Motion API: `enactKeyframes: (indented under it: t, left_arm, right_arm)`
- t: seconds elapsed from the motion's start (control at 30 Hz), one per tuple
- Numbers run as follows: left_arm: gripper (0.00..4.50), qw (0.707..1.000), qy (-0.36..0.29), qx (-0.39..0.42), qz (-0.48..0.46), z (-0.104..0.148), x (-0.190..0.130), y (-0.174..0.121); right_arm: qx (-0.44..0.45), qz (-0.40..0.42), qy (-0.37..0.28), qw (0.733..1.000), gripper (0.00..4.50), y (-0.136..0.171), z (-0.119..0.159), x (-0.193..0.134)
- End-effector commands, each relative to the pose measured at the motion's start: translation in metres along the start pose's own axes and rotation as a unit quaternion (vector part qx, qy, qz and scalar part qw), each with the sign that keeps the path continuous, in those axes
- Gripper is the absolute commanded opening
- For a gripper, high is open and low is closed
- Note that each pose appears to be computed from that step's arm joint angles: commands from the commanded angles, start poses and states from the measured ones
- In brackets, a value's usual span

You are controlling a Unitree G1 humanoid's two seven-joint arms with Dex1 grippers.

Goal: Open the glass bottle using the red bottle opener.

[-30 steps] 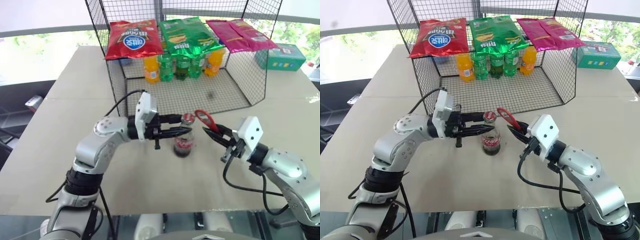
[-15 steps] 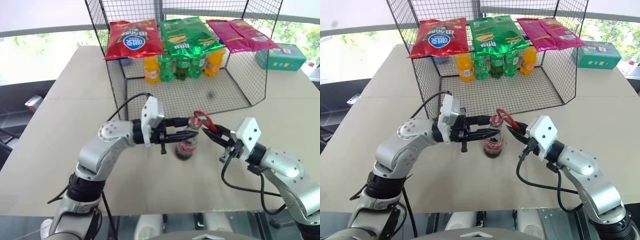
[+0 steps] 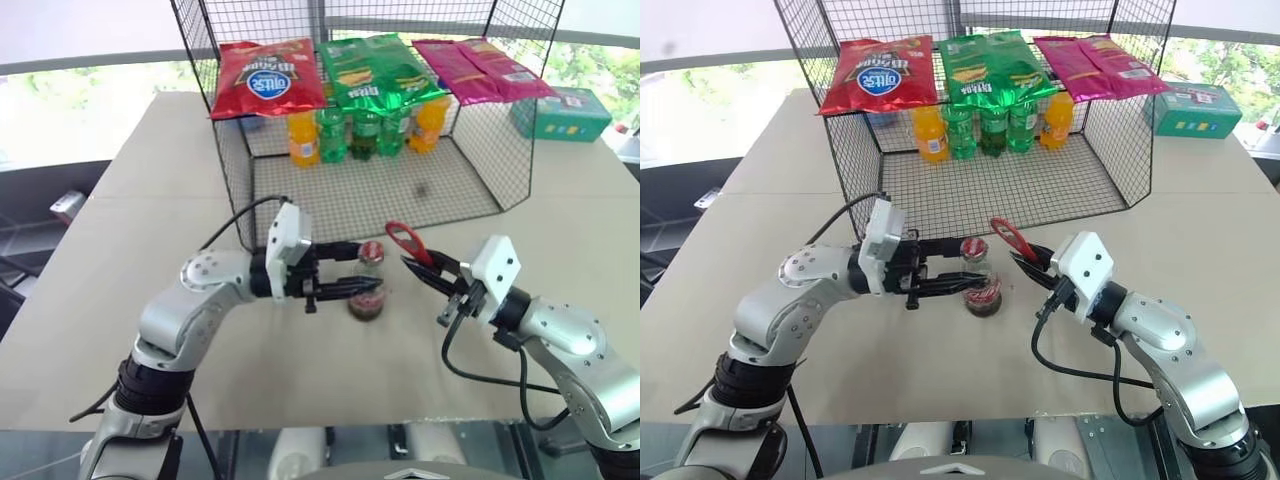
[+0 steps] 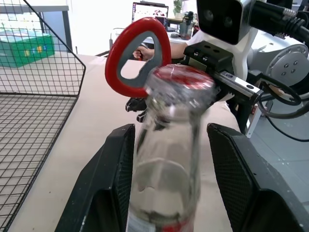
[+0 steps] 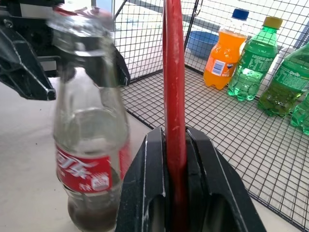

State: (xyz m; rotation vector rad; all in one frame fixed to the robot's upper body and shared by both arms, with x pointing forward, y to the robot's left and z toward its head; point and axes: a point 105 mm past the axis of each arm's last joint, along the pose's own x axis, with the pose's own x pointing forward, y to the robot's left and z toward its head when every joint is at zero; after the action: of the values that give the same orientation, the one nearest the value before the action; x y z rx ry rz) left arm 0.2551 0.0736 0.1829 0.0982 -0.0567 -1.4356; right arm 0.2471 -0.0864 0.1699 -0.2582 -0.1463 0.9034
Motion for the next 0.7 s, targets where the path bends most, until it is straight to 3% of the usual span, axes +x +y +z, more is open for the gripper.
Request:
enactKeyframes:
  t: [0.03, 0.4, 0.47, 0.5, 0.57, 0.7]
  left_arm:
    - [2.41, 0.999, -0.020, 0.025, -0.008, 0.0175, 0.0016, -0.0058]
    - [2.41, 1.000, -0.022, 0.021, -0.007, 0.0216, 0.0102, -0.0046]
    - [1.89, 1.000, -0.020, 0.019, -0.009, 0.0212, 0.0105, -0.0041]
    - [1.89, 1.000, -0.020, 0.019, -0.009, 0.0210, 0.0105, -0.0041]
    - [1.04, 1.000, -0.017, 0.017, -0.011, 0.0203, 0.0106, -0.0043]
    - [0.99, 1.000, -0.011, 0.017, -0.015, 0.0184, 0.0093, -0.0051]
  right_arm:
    - [-0.018, 0.001, -0.023, 1.000, 0.00, -0.0009, 0.0123, -0.0014]
    - [-0.021, 0.001, -0.022, 1.000, 0.00, -0.0037, 0.0132, -0.0009]
    - [-0.021, 0.001, -0.023, 1.000, 0.00, -0.0037, 0.0137, -0.0008]
    - [-0.021, 0.001, -0.024, 0.999, 0.00, -0.0036, 0.0140, -0.0007]
    - [-0.022, 0.000, -0.025, 0.999, 0.00, -0.0037, 0.0146, -0.0005]
    - [-0.022, 0.000, -0.026, 0.999, 0.00, -0.0032, 0.0155, 0.0000]
